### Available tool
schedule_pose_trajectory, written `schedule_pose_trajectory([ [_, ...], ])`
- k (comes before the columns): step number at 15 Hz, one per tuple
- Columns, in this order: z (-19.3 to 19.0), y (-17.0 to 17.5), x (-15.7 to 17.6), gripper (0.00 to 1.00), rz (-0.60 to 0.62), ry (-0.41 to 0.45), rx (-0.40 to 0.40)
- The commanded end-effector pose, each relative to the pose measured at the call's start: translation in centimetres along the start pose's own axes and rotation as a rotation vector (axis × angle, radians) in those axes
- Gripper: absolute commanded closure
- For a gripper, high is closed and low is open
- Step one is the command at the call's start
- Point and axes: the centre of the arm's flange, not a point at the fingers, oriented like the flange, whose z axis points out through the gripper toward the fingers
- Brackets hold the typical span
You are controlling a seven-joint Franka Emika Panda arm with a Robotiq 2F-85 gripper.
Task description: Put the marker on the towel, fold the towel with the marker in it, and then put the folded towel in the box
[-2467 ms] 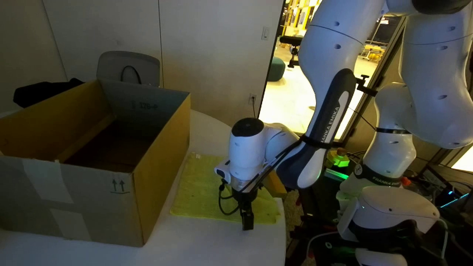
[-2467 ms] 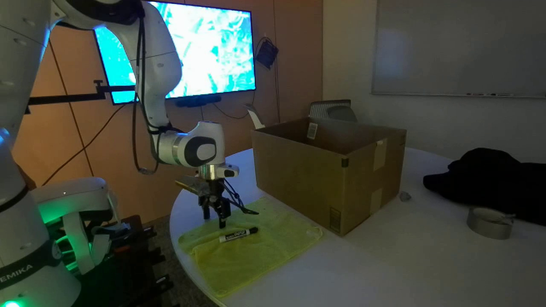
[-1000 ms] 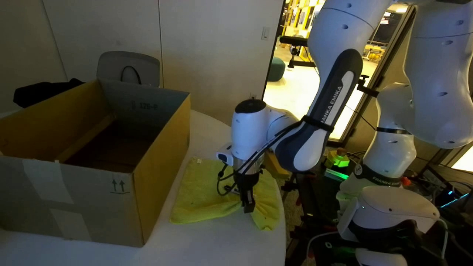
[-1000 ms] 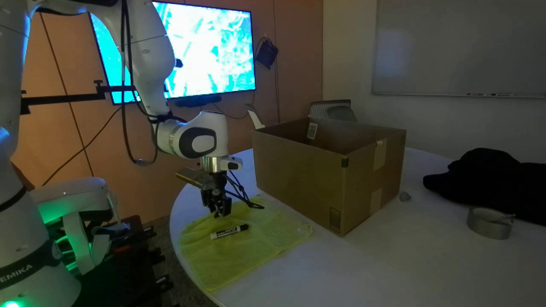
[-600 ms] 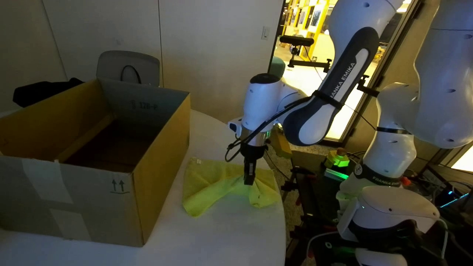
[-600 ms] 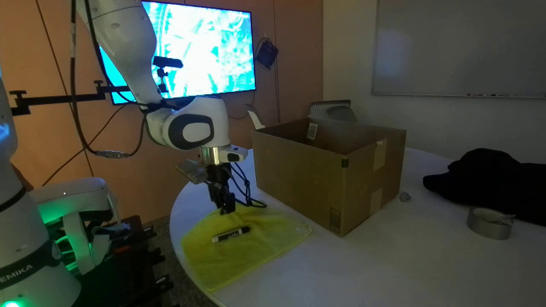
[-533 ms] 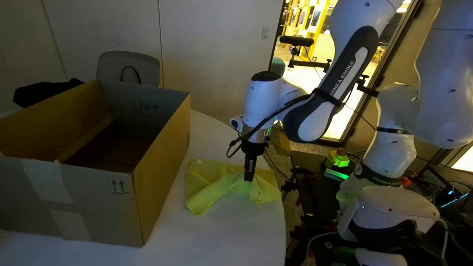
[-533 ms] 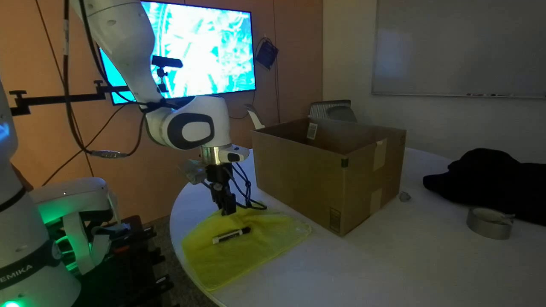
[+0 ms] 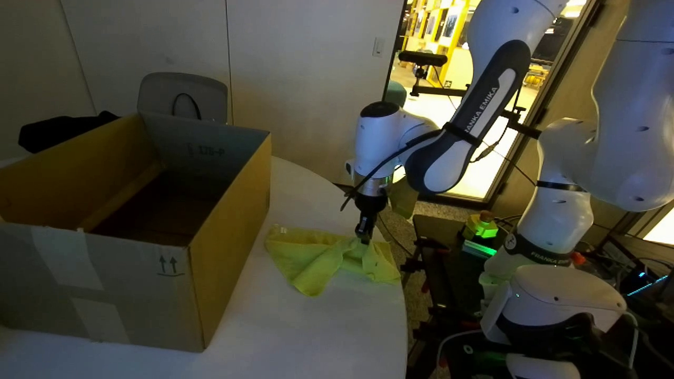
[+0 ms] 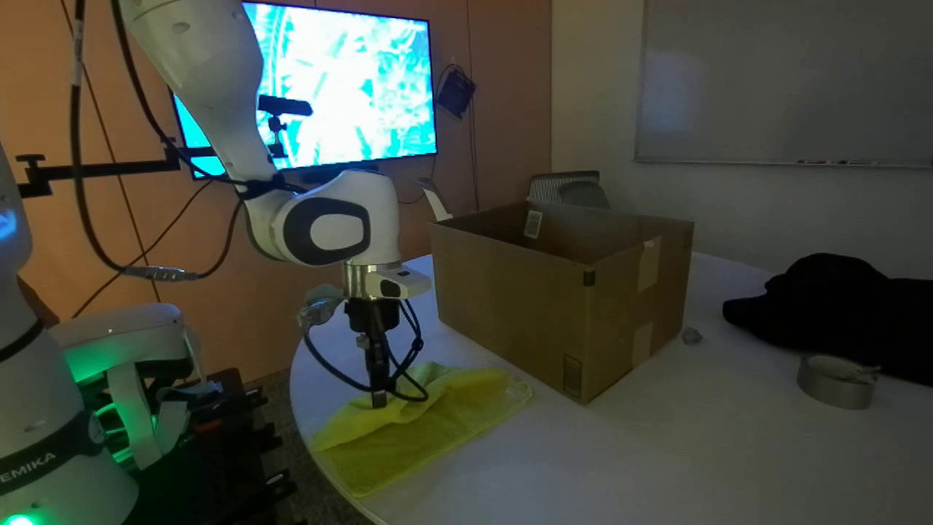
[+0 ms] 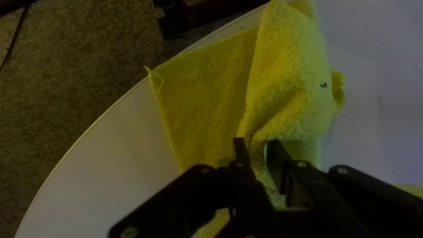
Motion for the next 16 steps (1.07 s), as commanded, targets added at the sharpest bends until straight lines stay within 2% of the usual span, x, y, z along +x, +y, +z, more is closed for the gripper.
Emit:
schedule_pose_trajectory([
  [1,-0.2,0.3,-0.6,0.43,0.047,-0.006,-0.008],
  [6,-0.5,1.9,-0.1,0.06,0.109,-0.001,-0.014],
  [7,-0.5,2.4,0.0,0.01,0.123,0.0,-0.015],
  [12,1.3,4.7,0.2,0.0,0.178,-0.046,-0.015],
  [16,3.0,5.0,-0.7,0.0,0.184,-0.096,-0.012],
])
